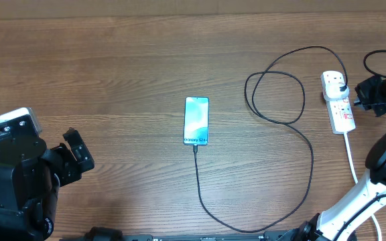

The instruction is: Plug charger to phone and switch on socket

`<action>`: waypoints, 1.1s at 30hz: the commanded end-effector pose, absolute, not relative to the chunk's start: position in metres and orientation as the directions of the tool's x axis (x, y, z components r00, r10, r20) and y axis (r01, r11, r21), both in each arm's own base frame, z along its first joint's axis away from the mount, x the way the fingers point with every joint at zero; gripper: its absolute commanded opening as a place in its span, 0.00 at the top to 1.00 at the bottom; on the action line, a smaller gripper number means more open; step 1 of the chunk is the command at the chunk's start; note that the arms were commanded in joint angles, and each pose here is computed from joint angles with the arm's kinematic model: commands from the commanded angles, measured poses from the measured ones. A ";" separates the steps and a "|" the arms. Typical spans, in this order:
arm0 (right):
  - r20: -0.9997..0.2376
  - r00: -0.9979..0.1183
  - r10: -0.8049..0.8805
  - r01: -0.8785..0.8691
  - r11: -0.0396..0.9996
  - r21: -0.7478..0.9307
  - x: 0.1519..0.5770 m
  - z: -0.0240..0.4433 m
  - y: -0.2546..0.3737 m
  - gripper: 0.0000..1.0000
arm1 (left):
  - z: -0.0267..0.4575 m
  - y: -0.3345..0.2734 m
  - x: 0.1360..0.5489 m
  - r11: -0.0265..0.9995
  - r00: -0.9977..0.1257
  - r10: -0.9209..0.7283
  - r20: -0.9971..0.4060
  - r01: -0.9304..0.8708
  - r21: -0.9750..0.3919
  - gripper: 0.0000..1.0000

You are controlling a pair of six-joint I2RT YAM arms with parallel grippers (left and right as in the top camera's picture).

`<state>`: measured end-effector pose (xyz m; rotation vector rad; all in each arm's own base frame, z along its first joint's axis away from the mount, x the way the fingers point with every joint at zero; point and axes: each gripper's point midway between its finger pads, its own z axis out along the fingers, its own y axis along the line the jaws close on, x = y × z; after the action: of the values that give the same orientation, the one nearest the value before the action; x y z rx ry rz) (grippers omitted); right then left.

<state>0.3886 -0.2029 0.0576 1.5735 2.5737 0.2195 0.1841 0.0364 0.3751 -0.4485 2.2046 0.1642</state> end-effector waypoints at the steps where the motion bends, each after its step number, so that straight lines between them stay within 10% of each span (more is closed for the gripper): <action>1: -0.038 -0.466 0.884 0.862 0.464 0.203 0.398 0.060 -0.205 0.96 | 0.375 0.038 0.185 0.918 -0.557 -0.273 -0.784 -0.394 -0.041 0.00; 33: 0.083 -0.535 0.841 0.837 0.515 0.184 0.411 0.006 -0.163 0.96 | 0.375 0.038 0.185 0.918 -0.557 -0.273 -0.784 -0.394 -0.040 0.00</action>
<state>0.4054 -0.1812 0.0271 1.5358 2.6498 0.2846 0.1841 0.0365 0.3751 -0.4487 2.2044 0.1646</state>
